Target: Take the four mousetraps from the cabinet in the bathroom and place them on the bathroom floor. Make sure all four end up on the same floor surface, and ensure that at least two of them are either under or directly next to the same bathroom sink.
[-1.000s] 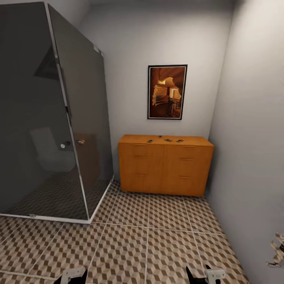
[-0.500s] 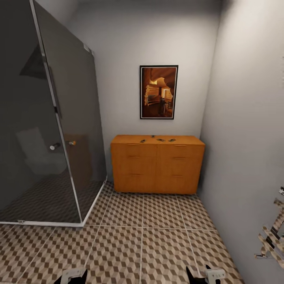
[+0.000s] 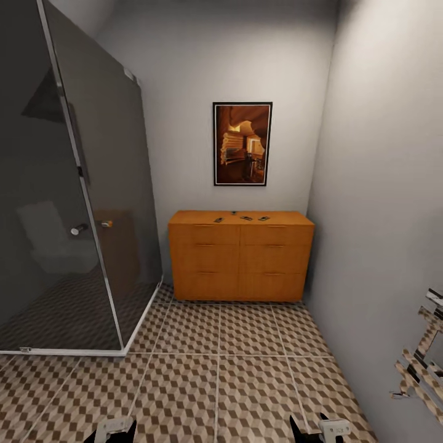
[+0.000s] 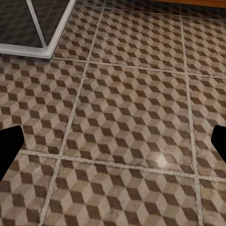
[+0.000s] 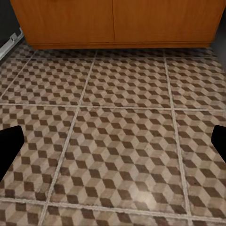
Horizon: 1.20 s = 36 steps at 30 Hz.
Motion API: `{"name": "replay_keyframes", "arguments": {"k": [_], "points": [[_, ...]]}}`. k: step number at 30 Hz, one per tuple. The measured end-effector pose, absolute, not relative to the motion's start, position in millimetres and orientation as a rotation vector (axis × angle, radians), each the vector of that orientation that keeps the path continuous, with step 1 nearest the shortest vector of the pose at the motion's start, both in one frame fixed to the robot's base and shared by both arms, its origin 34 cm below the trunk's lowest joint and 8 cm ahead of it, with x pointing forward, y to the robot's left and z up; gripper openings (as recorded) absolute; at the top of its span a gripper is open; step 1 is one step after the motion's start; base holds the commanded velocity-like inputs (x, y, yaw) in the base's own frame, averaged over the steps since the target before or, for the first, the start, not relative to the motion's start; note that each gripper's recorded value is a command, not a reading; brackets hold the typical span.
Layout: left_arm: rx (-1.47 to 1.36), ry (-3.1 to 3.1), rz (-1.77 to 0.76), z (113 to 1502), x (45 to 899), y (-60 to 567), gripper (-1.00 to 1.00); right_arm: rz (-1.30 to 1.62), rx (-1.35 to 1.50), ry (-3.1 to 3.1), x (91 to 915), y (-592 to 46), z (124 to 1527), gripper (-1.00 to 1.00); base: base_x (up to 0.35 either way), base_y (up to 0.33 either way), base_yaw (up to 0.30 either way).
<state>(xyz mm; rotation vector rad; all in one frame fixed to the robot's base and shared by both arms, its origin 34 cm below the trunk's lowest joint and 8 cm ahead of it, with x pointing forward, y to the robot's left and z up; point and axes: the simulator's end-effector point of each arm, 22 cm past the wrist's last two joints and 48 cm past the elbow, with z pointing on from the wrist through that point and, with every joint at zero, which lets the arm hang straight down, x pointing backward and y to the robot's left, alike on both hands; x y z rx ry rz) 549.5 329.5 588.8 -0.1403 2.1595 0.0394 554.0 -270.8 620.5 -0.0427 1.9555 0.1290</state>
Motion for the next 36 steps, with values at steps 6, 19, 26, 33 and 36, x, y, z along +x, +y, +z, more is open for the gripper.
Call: {"name": "replay_keyframes", "arguments": {"k": [6, 19, 26, 33, 36], "points": [[-0.14, 2.16, 0.039, 588.8, 549.5, 329.5, 1.0, 0.13, -0.043, 1.955, 554.1, -269.9, 620.5, 1.0, 0.0, 0.0, -0.001], [-0.14, 2.159, 0.039, 589.1, 549.4, 329.5, 1.0, 0.131, -0.042, 1.955, 553.9, -269.7, 620.8, 1.0, 0.131, 0.027, 0.0], [-0.14, 2.158, 0.039, 589.3, 549.6, 329.5, 1.0, 0.131, -0.042, 1.955, 553.9, -269.7, 620.8, 1.0, 0.236, 0.003, 0.0], [-0.14, 2.158, 0.039, 589.3, 549.6, 329.5, 1.0, 0.131, -0.042, 1.955, 553.8, -269.7, 620.8, 1.0, 0.254, 0.0, 0.0], [-0.14, 2.158, 0.039, 589.3, 549.5, 329.5, 1.0, 0.131, -0.042, 1.955, 553.8, -269.7, 620.8, 1.0, 0.257, 0.0, 0.0]]}}
